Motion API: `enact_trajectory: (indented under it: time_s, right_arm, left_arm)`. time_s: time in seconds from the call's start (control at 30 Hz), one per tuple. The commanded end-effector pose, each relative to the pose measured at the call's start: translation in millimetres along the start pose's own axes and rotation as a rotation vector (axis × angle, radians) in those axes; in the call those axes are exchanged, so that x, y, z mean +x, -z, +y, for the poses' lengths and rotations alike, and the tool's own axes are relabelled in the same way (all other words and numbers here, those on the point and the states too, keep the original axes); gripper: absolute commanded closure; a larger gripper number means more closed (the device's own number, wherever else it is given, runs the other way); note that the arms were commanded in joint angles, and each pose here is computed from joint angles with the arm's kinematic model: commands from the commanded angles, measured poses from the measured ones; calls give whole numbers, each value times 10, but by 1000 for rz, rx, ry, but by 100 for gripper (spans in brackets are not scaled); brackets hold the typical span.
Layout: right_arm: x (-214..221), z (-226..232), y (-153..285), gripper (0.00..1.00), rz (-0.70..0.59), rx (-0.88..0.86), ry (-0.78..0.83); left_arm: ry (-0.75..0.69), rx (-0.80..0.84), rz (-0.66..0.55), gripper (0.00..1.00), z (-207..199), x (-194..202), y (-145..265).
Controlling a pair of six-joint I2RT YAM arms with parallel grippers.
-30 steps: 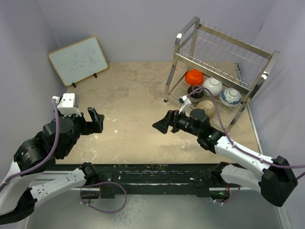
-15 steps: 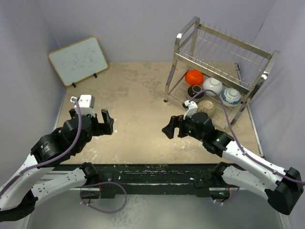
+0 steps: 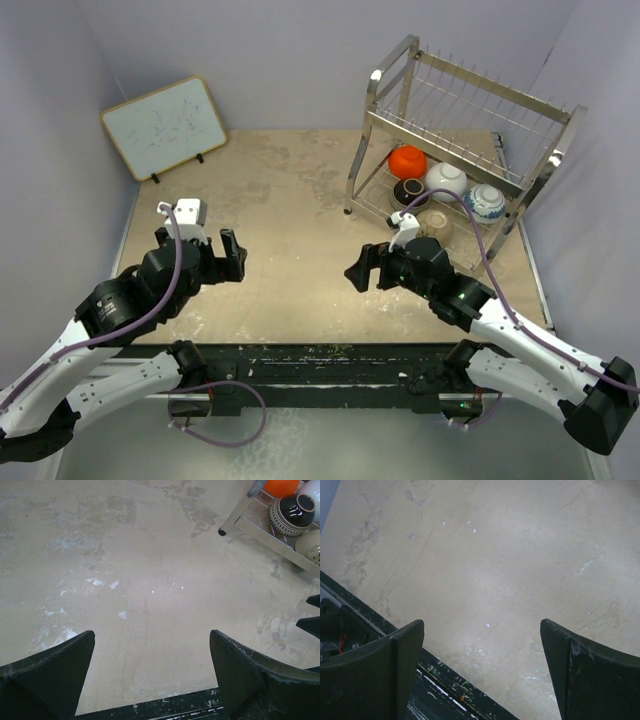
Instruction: Load the bowls into the dish rack
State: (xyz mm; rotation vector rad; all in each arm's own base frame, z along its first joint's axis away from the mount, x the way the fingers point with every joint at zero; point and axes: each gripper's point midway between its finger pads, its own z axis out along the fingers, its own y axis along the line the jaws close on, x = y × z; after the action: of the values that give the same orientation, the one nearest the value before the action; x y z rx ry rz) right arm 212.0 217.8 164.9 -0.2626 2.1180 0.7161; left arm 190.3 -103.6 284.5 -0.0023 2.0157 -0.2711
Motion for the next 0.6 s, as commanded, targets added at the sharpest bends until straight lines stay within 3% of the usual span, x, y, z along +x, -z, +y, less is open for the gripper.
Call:
enact_trajectory:
  time_s: [0.0,0.23,0.57]
  right_arm:
    - [-247,79,66,1,-76,-11,12]
    - [-242,75,67,1,-74,-8,9]
    - [-254,66,85,1,-85,-3,1]
  left_arm:
    - [44,45,-59,1,-98,-125,-10]
    - [98,-71,-67,1,75,-180,7]
    - [112,-79,-85,1,121,-223,56]
